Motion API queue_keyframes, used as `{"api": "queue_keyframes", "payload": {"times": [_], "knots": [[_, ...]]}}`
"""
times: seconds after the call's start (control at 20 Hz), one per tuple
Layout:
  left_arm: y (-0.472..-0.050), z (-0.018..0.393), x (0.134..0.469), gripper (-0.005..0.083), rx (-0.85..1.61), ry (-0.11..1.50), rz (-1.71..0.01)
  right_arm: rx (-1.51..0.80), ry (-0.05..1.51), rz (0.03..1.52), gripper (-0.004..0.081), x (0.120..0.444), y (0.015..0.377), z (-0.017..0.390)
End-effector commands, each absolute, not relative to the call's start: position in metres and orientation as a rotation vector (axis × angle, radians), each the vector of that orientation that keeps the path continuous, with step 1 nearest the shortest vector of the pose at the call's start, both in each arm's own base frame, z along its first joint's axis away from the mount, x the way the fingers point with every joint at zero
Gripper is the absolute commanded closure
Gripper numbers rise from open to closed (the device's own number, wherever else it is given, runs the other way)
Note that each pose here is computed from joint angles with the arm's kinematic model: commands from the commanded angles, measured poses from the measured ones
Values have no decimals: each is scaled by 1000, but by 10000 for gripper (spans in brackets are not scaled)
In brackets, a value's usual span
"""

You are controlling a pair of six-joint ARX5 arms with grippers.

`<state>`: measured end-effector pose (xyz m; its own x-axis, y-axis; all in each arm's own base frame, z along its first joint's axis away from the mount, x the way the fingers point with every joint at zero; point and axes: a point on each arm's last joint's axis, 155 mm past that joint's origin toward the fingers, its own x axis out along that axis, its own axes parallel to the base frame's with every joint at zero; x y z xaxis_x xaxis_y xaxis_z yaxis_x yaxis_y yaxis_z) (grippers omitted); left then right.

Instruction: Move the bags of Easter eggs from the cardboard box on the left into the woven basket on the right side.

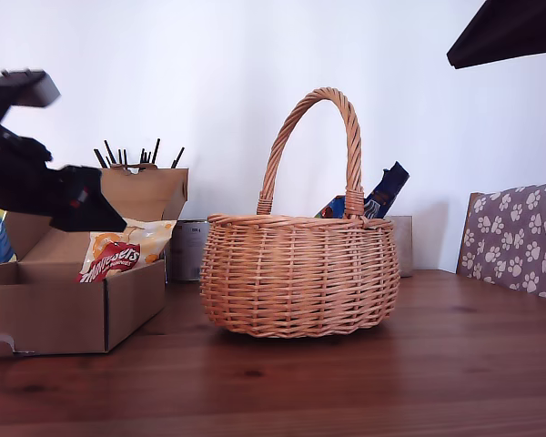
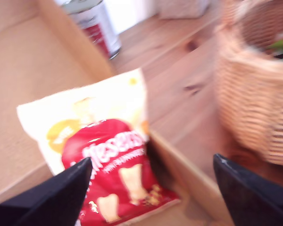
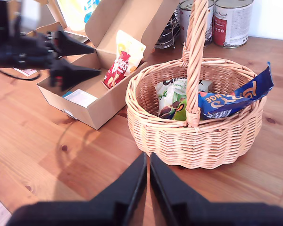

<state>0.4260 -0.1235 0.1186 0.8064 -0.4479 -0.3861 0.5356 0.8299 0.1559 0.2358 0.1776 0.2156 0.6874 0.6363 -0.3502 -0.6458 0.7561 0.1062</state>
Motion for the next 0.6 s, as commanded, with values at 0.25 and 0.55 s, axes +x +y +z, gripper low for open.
{"api": "queue_keyframes", "payload": {"times": [0.25, 0.55], "knots": [[-119, 88, 469, -14, 273, 412, -482, -28, 374, 723, 782, 235, 179, 218], [-116, 56, 491, -14, 273, 519, -460, -28, 374, 723, 782, 235, 179, 218]]}}
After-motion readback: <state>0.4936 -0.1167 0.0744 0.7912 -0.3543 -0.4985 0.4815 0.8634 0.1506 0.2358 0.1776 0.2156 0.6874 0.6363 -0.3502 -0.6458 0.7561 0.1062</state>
